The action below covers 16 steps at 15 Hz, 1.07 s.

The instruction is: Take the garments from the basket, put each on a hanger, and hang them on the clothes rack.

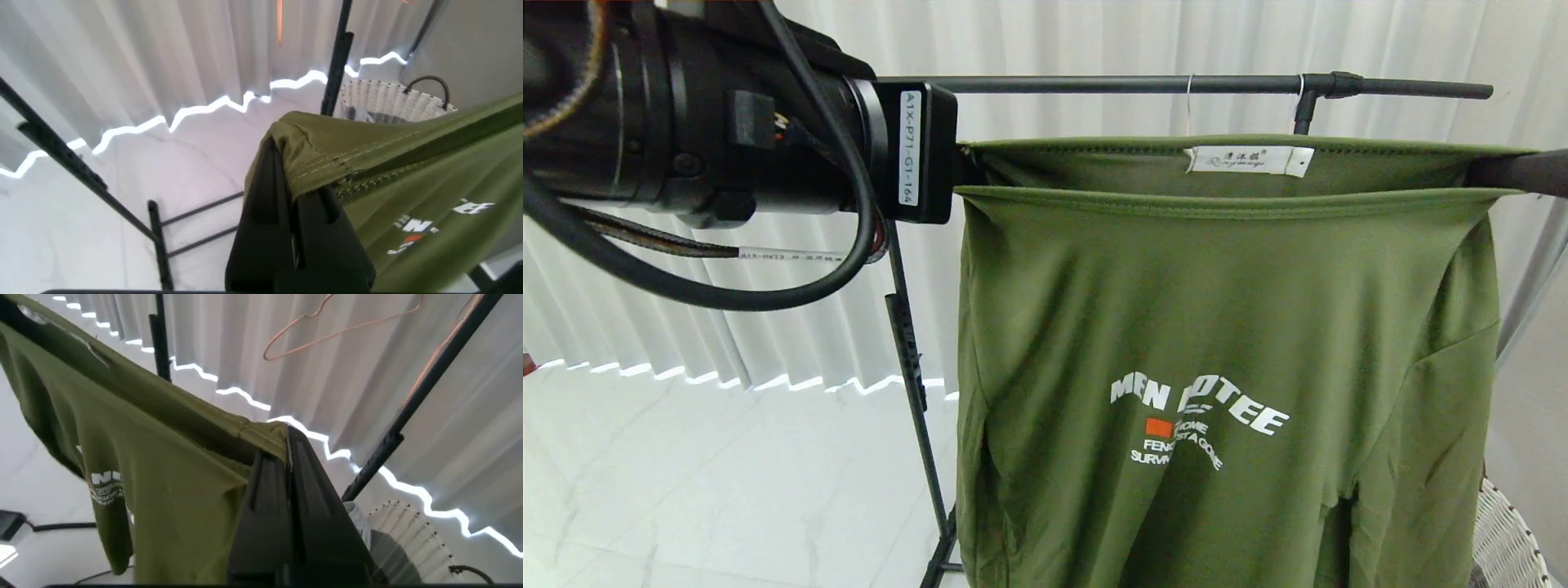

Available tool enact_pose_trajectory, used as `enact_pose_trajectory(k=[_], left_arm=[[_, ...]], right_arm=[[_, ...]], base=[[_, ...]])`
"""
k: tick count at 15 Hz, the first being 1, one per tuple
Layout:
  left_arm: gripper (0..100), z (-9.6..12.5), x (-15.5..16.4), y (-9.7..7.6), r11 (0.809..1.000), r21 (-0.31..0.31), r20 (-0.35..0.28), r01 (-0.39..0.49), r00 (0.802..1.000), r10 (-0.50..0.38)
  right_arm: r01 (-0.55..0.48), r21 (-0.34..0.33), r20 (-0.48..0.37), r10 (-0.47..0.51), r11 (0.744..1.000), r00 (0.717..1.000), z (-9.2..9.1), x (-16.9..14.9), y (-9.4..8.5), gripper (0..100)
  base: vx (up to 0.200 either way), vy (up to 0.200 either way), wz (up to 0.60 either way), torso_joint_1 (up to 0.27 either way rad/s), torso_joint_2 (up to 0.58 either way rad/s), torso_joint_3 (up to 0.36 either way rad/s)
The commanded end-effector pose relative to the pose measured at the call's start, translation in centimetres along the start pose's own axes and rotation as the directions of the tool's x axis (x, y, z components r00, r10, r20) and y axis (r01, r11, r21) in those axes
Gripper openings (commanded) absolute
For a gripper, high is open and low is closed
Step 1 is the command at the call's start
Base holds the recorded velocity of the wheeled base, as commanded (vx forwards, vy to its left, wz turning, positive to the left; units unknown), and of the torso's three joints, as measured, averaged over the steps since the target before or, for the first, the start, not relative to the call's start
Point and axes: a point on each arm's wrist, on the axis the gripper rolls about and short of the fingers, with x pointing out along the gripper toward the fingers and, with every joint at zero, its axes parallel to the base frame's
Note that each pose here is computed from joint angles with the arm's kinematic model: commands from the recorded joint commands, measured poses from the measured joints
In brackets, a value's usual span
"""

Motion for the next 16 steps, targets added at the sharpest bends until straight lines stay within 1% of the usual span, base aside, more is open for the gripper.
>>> enact_pose_trajectory(k=[1,5,7,8,9,11,12,14,15,16], left_arm=[[0,0.3,-0.4,-0.1,1.0,0.002,0.016,0.004,1.0,-0.004],[0,0.6,-1.2,-1.8,0.997,0.023,0.037,0.079,0.996,-0.08],[0,1.2,-1.6,-2.6,0.993,0.028,0.063,0.113,0.991,-0.114],[0,1.5,-1.5,-3.0,0.992,0.029,0.073,0.123,0.989,-0.125],[0,2.2,-1.0,-3.3,0.991,0.026,0.091,0.129,0.987,-0.131],[0,3.0,-0.4,-3.6,0.991,0.023,0.112,0.131,0.985,-0.133],[0,3.0,-0.3,-3.5,0.992,0.021,0.112,0.128,0.985,-0.13],[0,3.1,-0.2,-3.0,0.993,0.014,0.112,0.114,0.987,-0.115],[0,3.1,-0.2,-3.0,0.993,0.014,0.112,0.114,0.987,-0.115],[0,3.1,-0.2,-3.0,0.993,0.014,0.112,0.114,0.987,-0.115]], right_arm=[[0.005,0.0,0.012,-0.005,1.0,1.0,0.5,-0.6,-0.1,0],[0.011,-0.01,-0.05,-0.011,1.0,0.999,-0.2,-3.5,-0.7,0],[-0.021,-0.013,-0.083,0.019,1.0,0.996,-0.2,-5.3,-0.8,0],[-0.088,-0.011,-0.095,0.086,0.996,0.992,-0.3,-6.6,-0.7,0],[-0.238,-0.007,-0.113,0.236,0.971,0.965,-0.5,-8.1,-0.5,0],[-0.394,-0.021,-0.13,0.388,0.919,0.912,-0.8,-8.7,0.2,0],[-0.469,-0.039,-0.136,0.461,0.882,0.877,-0.8,-8.8,0.7,0],[-0.528,-0.051,-0.15,0.516,0.848,0.844,-0.9,-8.8,1.2,0],[-0.526,-0.049,-0.154,0.514,0.849,0.844,-0.9,-8.7,1.2,0],[-0.512,-0.051,-0.153,0.5,0.858,0.853,-0.9,-8.7,1.1,0]], base=[[0.0,0.0,0.0,0.0,0.0,0.0],[0.0,0.0,0.0,0.0,0.0,0.0],[0.0,0.0,0.0,0.0,0.0,0.0],[0.0,0.0,0.0,0.0,0.0,0.0],[0.0,0.0,0.0,0.0,0.0,0.0],[0.0,0.0,0.0,0.0,0.0,0.0],[0.0,0.0,0.0,0.0,0.0,0.0],[0.0,0.0,0.0,0.0,0.0,0.0],[0.0,0.0,0.0,0.0,0.0,0.0],[0.0,0.0,0.0,0.0,0.0,0.0]])
